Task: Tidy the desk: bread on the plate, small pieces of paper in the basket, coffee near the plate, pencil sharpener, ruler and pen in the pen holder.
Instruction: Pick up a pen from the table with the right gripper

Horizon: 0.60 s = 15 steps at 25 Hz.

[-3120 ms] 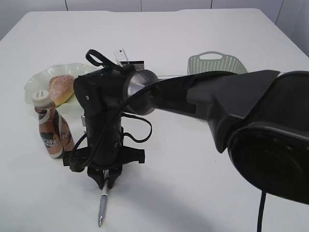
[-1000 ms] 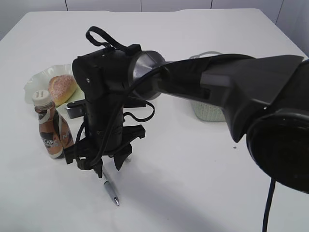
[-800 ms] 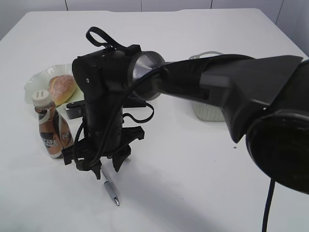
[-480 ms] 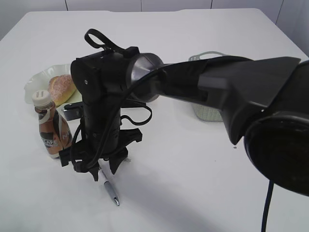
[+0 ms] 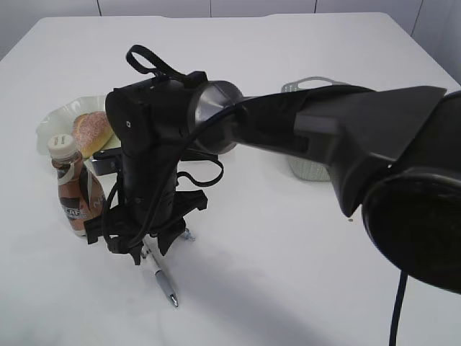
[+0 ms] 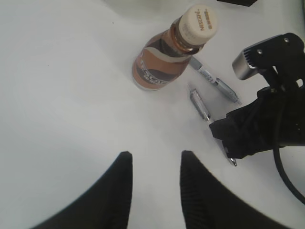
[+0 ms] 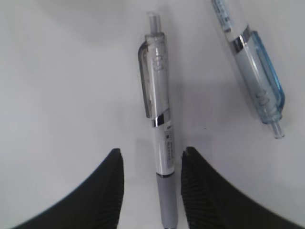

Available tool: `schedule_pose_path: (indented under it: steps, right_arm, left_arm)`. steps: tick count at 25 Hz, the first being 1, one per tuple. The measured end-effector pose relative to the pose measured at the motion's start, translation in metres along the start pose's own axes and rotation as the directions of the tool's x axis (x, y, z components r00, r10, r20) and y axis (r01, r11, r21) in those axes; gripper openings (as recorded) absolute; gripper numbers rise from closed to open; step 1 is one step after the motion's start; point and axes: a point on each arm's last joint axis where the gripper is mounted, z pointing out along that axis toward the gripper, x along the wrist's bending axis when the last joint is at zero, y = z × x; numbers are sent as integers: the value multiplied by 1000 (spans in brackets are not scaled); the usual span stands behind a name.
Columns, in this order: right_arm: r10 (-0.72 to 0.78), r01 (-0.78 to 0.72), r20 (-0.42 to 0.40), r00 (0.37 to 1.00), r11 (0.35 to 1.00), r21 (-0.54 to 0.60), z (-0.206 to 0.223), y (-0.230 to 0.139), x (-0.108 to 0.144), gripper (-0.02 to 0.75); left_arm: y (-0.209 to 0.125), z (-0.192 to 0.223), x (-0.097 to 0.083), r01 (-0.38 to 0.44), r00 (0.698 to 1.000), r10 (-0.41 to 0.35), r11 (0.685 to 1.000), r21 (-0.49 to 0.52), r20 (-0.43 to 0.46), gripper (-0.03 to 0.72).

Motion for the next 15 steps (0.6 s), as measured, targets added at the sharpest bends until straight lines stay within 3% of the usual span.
schedule_pose_path:
  steps: [15]
  right_arm:
    - [12,-13,19,1000,998,57,29,-2,-4,300]
  left_arm:
    - [0,0,0,0,1000,0,1000,0,0,253]
